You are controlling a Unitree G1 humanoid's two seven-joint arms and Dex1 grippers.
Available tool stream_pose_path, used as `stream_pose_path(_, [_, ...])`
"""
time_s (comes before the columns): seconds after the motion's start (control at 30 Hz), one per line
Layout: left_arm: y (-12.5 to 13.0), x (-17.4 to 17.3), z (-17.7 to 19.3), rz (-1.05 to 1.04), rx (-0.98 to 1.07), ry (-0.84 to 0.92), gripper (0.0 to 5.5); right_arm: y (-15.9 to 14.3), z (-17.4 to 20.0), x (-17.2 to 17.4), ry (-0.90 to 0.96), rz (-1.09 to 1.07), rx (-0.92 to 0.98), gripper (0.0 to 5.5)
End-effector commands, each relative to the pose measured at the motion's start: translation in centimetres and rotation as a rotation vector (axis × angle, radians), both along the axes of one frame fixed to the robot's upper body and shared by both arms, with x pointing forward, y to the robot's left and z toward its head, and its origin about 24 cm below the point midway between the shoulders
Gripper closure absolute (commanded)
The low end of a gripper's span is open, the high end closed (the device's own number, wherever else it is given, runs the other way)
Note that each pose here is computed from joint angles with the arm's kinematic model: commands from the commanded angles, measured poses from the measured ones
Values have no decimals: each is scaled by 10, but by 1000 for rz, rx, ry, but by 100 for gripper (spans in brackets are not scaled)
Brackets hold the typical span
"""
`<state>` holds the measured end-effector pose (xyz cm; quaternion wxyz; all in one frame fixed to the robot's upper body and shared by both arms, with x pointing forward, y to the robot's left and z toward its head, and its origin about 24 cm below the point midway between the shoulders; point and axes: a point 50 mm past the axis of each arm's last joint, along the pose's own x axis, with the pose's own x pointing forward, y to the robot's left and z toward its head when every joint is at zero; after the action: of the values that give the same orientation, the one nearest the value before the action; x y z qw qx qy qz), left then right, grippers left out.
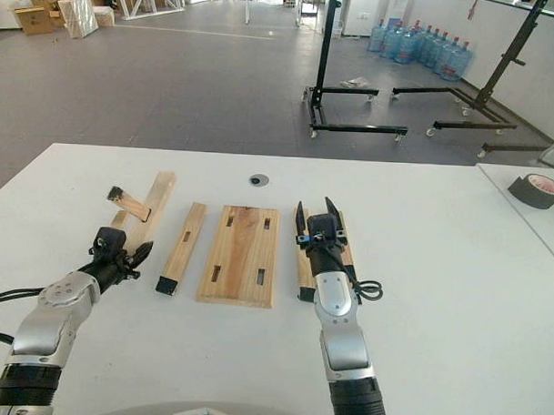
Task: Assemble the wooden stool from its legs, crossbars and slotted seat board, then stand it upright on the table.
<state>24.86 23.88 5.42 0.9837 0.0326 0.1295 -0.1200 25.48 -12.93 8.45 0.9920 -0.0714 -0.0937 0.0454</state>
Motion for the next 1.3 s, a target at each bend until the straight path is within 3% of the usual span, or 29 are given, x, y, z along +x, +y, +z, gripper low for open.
stream_pose_path(0.03, [-5, 8, 53, -269, -441, -163, 347, -9, 23, 9, 32, 172, 370, 282])
stream_pose_path(0.17, [-15, -7, 71, -656, -697, -61, 348, -6, 52, 1, 43, 537, 624, 282])
stream_pose_path(0.3, [-21, -11, 78, -942, -696, 63, 348, 13, 79, -23, 69, 953, 778, 282])
stream_pose_path(0.43, [-30, -8, 90, -1104, -694, 96, 348, 25, 92, -32, 106, 1168, 904, 282])
stream_pose_path(0.63, [-40, -18, 92, -1255, -710, 162, 348, 32, 102, -23, 110, 1228, 905, 282])
stream_pose_path(1.3, [-46, -26, 79, -1321, -637, 248, 348, 47, 89, -20, 298, 1356, 787, 282])
